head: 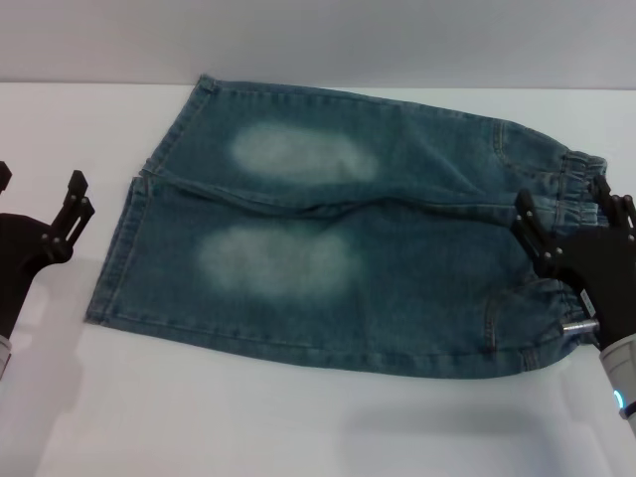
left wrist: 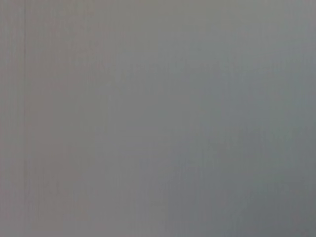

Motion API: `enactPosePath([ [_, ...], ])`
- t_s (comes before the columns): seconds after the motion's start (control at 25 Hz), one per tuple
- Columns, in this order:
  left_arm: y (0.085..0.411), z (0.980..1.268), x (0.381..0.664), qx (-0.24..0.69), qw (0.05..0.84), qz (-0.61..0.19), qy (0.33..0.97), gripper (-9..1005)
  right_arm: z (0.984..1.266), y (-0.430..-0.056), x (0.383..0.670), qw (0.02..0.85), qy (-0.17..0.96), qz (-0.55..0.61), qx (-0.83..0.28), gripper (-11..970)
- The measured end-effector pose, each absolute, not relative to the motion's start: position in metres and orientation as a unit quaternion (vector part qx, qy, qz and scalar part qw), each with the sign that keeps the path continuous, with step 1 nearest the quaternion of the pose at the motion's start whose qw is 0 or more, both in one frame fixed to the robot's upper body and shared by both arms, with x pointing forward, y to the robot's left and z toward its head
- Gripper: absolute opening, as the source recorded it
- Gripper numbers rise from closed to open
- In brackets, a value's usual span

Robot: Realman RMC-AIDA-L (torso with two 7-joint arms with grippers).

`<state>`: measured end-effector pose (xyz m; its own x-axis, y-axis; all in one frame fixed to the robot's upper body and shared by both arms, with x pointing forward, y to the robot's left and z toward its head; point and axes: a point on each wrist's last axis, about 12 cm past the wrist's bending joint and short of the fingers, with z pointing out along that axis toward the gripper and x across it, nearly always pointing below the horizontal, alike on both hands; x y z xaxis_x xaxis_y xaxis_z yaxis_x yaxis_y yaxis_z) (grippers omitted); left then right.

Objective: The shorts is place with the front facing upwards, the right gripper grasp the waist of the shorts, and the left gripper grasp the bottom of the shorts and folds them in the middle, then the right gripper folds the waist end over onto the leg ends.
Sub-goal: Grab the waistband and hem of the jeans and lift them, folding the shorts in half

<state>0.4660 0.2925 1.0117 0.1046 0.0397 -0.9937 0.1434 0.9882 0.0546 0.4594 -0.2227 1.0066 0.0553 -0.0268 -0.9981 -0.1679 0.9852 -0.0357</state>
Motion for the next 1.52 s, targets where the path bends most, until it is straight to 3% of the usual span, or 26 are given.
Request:
enactPosePath([
  [1.52,0.285,1.008,0.465,0.083,0.728,-0.047,0.679,853,1.008,-0.212,0.458,0.720,0.686,0.068,-0.079,811],
])
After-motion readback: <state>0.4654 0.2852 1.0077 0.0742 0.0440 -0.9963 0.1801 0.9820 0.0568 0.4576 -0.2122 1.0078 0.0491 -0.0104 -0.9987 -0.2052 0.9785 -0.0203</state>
